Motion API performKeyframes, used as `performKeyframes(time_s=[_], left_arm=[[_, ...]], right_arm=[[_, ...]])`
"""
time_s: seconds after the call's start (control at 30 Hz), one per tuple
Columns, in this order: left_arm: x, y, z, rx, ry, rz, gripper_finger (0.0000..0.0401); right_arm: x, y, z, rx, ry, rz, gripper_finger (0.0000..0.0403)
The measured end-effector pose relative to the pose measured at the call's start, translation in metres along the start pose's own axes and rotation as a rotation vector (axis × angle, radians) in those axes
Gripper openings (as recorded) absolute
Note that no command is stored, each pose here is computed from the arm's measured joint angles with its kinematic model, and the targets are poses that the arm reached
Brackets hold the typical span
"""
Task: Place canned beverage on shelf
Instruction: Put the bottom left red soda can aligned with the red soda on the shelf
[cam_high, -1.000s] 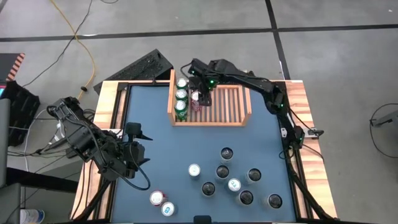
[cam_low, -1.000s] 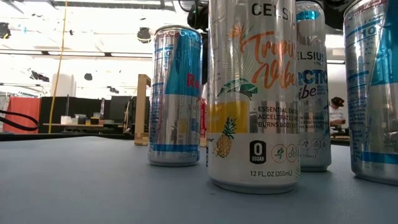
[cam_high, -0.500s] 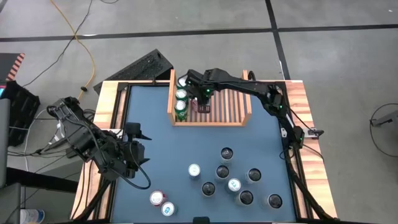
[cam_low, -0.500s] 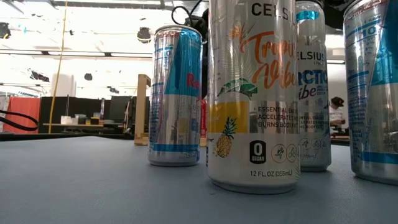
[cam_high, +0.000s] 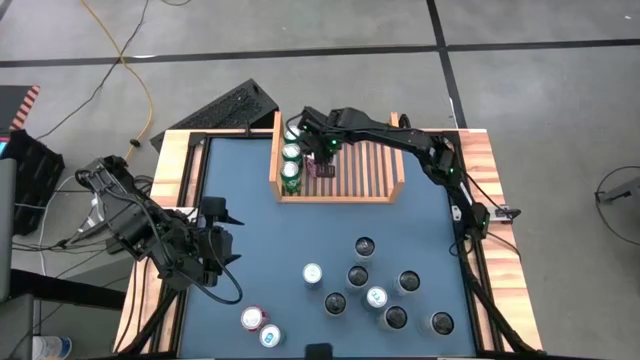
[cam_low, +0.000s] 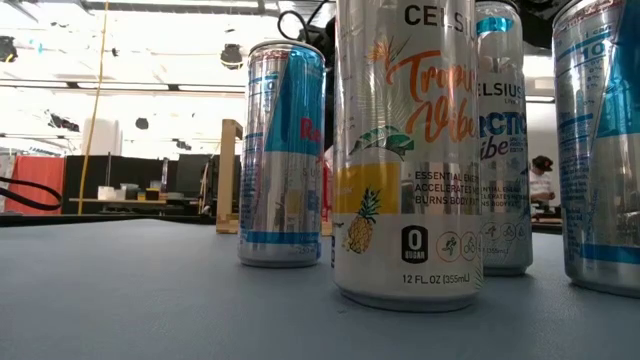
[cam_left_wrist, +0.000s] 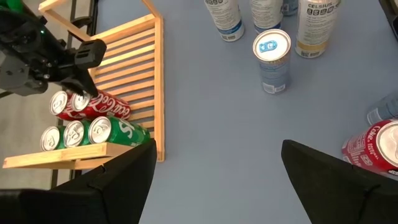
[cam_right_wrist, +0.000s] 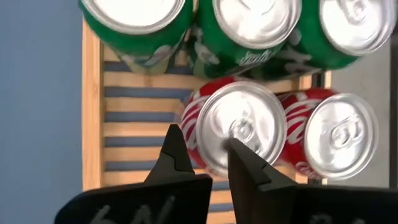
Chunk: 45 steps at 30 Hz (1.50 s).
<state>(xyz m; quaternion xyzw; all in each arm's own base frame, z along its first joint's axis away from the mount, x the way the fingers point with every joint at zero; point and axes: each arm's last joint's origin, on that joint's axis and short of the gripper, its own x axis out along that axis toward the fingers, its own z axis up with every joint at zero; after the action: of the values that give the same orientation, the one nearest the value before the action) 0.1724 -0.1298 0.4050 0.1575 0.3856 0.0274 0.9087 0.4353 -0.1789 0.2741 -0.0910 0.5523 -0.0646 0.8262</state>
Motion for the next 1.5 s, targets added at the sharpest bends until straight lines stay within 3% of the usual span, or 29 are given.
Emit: performKeyframes(time_s=[0.27, 0.43, 0.57, 0.83, 1.03, 1.2, 1.5], left_arm=[[0.000, 0.000, 0.000, -0.002, -0.004, 0.003, 0.0334], [0.000, 0.000, 0.000, 0.000, -0.006, 0.008, 0.0334], [0.000, 0.001, 0.001, 0.013, -0.010, 0.019, 0.0334], [0.000, 0.000, 0.000, -0.034, -0.004, 0.001, 0.0334], [0.003, 0.001, 0.001, -0.187, -0.013, 0.052, 0.0334], [0.006, -0.004, -0.003, -0.293, 0.053, -0.034, 0.0334], [0.053, -0.038, -0.043, -0.270, 0.288, -0.155, 0.0334]], right_arm=[[-0.010, 0.004, 0.005, -0.021, -0.005, 0.003, 0.0038], [-0.059, 0.022, 0.008, 0.013, 0.029, 0.033, 0.0038], [-0.109, 0.054, 0.001, 0.066, 0.047, 0.107, 0.0038], [-0.158, 0.135, 0.001, -0.020, 0.042, 0.200, 0.0059], [-0.170, 0.187, 0.002, -0.097, 0.045, 0.251, 0.0112], [-0.175, 0.219, 0.003, -0.111, 0.036, 0.279, 0.0159], [-0.186, 0.256, 0.003, 0.001, 0.002, 0.319, 0.0193]])
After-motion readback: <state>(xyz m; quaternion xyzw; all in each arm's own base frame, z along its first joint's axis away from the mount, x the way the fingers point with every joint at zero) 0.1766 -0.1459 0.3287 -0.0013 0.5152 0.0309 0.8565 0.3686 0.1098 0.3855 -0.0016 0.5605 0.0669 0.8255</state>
